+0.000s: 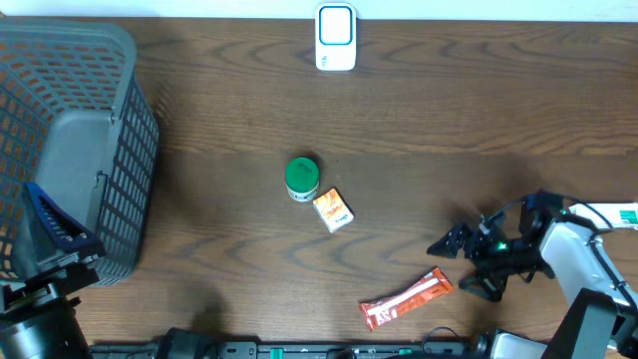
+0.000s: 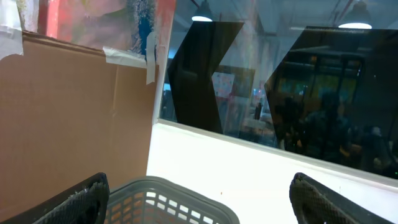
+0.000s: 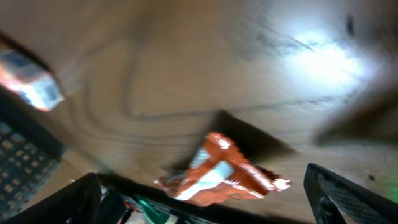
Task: Scan the item barcode
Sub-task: 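Carry the Panadol box to the right edge and set it down, then grasp the red snack bar with the right gripper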
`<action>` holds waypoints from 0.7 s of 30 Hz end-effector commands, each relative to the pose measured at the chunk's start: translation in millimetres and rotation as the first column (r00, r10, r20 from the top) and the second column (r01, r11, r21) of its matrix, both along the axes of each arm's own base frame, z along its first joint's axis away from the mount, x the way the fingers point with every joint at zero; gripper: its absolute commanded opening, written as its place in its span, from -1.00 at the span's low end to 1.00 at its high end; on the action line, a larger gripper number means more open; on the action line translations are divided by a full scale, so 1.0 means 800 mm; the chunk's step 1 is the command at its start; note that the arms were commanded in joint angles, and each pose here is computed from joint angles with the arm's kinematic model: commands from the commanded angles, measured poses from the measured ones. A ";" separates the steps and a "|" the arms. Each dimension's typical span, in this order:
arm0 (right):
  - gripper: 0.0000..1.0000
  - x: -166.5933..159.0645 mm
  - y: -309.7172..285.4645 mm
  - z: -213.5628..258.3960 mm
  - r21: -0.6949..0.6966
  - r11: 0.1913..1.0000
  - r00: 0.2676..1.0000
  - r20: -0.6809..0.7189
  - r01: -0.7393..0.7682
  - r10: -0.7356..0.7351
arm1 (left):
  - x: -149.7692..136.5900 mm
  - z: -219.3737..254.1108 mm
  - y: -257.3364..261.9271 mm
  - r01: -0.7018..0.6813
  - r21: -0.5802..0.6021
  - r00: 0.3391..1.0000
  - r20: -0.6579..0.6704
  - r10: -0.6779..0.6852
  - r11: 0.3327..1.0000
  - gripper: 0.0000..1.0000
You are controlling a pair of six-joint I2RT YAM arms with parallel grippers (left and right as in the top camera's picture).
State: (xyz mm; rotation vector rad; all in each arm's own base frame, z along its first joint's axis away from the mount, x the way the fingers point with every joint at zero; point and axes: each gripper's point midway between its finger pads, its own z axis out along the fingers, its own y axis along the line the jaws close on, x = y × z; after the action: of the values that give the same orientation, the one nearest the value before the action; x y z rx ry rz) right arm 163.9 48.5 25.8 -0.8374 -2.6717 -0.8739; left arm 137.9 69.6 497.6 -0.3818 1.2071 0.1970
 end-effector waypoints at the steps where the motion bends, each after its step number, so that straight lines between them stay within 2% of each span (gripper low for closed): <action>1: 0.98 -0.027 0.004 -0.022 -0.018 1.000 0.998 -0.067 0.018 -0.020 | -0.009 0.002 0.004 -0.010 -0.016 1.000 0.022 0.010 1.000 0.82; 9: 0.99 -0.057 0.020 -0.055 0.008 0.996 0.991 -0.100 0.086 -0.085 | -0.010 0.003 0.005 -0.010 -0.016 1.000 0.025 0.010 1.000 0.81; 10: 0.94 -0.059 0.021 -0.057 0.007 0.996 0.990 -0.107 0.094 -0.093 | -0.010 0.003 0.005 -0.010 -0.016 1.000 0.025 0.010 1.000 0.81; 12: 0.64 -0.061 0.021 -0.058 0.007 0.995 0.989 -0.113 0.096 -0.094 | -0.010 0.003 0.005 -0.010 -0.016 1.000 0.025 0.010 1.000 0.81; 14: 0.51 -0.063 0.022 -0.058 0.007 0.995 0.989 -0.118 0.095 -0.094 | -0.010 0.003 0.005 -0.010 -0.016 1.000 0.025 0.011 1.000 0.82; 15: 0.36 -0.063 0.022 -0.058 0.007 0.995 0.989 -0.118 0.095 -0.094 | -0.010 0.003 0.005 -0.010 -0.016 1.000 0.025 0.010 1.000 0.81; 18: -0.24 -0.062 0.021 -0.058 0.007 0.995 0.989 -0.114 0.096 -0.094 | -0.010 0.003 0.005 -0.010 -0.016 1.000 0.025 0.010 1.000 0.81; 20: -0.93 -0.061 0.021 -0.059 0.005 0.994 0.987 -0.119 0.107 -0.106 | -0.010 0.003 0.005 -0.010 -0.016 1.000 0.025 0.010 1.000 0.81; 21: -0.97 -0.061 0.021 -0.059 0.004 0.994 0.986 -0.122 0.113 -0.111 | -0.010 0.003 0.005 -0.010 -0.016 1.000 0.025 0.010 1.000 0.82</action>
State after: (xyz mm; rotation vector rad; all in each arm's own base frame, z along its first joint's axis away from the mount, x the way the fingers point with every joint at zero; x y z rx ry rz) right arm 131.6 79.5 -2.1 -0.9926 -2.5036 -1.0357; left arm 135.1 70.2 498.2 -0.3833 1.2008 0.1950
